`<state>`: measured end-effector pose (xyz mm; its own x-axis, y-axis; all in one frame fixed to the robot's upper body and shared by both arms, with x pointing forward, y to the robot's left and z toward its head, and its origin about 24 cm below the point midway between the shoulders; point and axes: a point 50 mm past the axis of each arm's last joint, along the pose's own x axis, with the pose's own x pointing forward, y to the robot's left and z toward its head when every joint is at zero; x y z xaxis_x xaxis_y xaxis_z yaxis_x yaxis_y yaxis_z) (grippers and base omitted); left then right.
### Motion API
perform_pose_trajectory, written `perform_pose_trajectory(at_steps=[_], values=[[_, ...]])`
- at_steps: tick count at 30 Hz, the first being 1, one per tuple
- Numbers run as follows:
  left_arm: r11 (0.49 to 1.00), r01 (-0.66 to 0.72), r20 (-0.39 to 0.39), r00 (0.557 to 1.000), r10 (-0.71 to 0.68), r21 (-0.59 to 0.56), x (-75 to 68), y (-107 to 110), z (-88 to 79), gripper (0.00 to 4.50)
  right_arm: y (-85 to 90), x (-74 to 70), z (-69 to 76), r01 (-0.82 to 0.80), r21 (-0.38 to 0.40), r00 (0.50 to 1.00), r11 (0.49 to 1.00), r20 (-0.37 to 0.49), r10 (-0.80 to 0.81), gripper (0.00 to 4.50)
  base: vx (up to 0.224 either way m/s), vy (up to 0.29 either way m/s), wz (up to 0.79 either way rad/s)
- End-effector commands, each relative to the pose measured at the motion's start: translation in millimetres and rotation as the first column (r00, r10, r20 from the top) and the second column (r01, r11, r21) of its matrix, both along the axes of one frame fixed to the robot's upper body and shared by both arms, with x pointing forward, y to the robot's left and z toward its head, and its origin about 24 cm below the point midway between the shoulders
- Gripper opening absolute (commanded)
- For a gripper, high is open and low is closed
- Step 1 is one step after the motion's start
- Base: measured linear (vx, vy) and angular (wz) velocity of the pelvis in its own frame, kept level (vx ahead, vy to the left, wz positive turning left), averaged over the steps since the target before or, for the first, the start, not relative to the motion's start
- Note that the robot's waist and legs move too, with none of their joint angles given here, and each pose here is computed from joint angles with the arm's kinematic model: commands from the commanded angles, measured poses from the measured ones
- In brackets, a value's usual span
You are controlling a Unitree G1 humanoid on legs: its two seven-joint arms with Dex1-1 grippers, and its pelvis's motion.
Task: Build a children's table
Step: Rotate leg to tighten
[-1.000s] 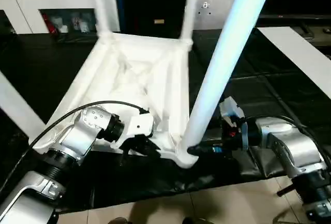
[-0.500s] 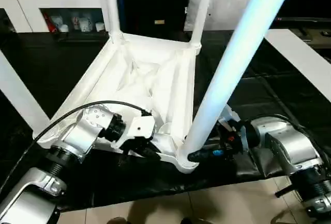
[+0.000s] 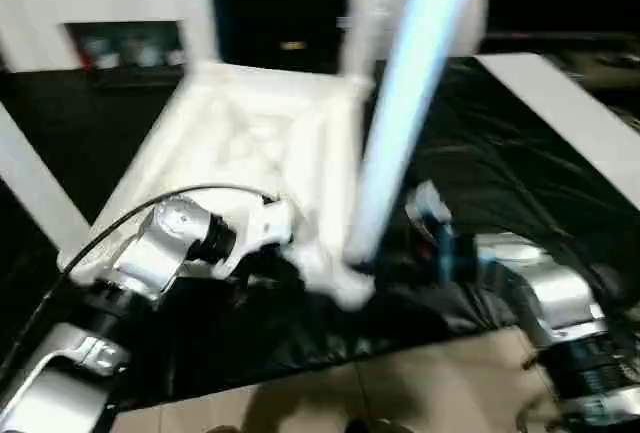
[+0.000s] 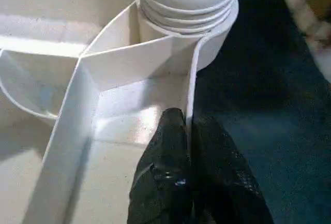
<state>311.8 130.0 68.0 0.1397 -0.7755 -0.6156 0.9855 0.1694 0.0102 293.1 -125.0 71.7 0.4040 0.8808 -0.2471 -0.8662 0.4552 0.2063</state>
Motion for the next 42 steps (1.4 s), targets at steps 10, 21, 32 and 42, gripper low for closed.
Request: perform_pose_trajectory(at_steps=[10, 21, 32, 42], values=[[0.937, -0.247, 0.044, 0.963, 0.266, -0.246, 8.9, -93, 16.8, 0.00, 52.7, 23.6, -5.0, 0.515, -0.009, 0.857, 0.857, 0.017, -0.515, 2.04, 0.000, 0.000, 0.00], [0.954, -0.215, 0.077, 0.969, 0.235, -0.210, 8.4, -78, 13.7, 0.00, 46.6, 22.4, 0.9, 0.511, 0.074, 0.857, 0.857, 0.034, -0.514, 2.71, 0.000, 0.000, 0.00], [0.984, -0.055, 0.103, 0.992, 0.073, -0.167, 1.2, -41, 12.5, 0.00, 4.6, 9.6, 14.0, 0.352, 0.093, 0.930, 0.931, 0.073, -0.359, 3.70, 0.000, 0.000, 0.00], [0.974, 0.221, 0.049, 0.975, -0.218, -0.049, -8.5, -12, 8.3, 0.00, -30.9, -8.0, 23.7, -0.117, -0.039, 0.984, 0.992, 0.133, 0.121, 4.07, 0.000, 0.000, 0.00]])
